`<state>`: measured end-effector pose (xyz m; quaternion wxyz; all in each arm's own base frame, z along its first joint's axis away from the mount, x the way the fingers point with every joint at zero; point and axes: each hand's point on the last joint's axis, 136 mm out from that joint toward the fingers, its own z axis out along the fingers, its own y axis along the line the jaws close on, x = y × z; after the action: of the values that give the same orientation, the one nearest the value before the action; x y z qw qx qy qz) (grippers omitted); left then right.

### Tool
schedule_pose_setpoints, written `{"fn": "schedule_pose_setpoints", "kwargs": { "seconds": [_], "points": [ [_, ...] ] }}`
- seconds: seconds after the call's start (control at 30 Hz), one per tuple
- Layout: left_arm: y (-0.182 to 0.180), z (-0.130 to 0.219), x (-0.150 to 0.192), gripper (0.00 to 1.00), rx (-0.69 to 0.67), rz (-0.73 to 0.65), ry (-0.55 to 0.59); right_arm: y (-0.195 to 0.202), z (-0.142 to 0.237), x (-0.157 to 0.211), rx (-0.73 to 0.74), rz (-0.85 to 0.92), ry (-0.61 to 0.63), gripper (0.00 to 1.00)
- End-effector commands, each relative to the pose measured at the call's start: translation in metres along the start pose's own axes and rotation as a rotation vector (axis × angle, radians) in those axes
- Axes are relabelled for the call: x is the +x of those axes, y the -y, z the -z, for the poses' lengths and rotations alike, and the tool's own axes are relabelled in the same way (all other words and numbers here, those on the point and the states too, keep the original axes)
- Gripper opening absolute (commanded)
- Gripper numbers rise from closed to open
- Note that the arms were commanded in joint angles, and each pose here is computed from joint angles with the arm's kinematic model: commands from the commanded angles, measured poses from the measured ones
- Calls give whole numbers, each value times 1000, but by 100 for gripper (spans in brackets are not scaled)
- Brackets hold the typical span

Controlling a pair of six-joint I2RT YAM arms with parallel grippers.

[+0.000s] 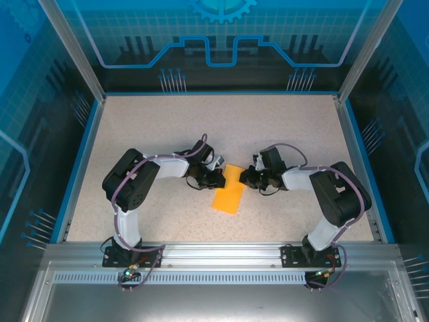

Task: Fold a paper plane with a square sheet of paper (pick it up from the middle)
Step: Fold the square sheet of paper in half at the center of the table.

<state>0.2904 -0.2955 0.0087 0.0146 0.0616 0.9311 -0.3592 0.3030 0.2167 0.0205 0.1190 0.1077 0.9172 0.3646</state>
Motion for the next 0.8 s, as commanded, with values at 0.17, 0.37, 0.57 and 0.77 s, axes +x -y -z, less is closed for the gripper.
{"fn": "schedule_pose_setpoints", "kwargs": {
  "seconds": [0.17,0.37,0.57,0.77],
  "points": [
    [-91,-18,49,0,-325,115,-122,19,-10,-4,49,-30,-27,12],
    [-93,-17,51,0,-331,115,-125,26,-9,-8,110,-65,-24,11],
    [-94,-16,51,0,-338,111,-125,-4,0,-25,37,-29,3,12],
    [-94,-16,51,0,-337,108,-125,1,1,-35,63,-25,12,12]
  ]
}}
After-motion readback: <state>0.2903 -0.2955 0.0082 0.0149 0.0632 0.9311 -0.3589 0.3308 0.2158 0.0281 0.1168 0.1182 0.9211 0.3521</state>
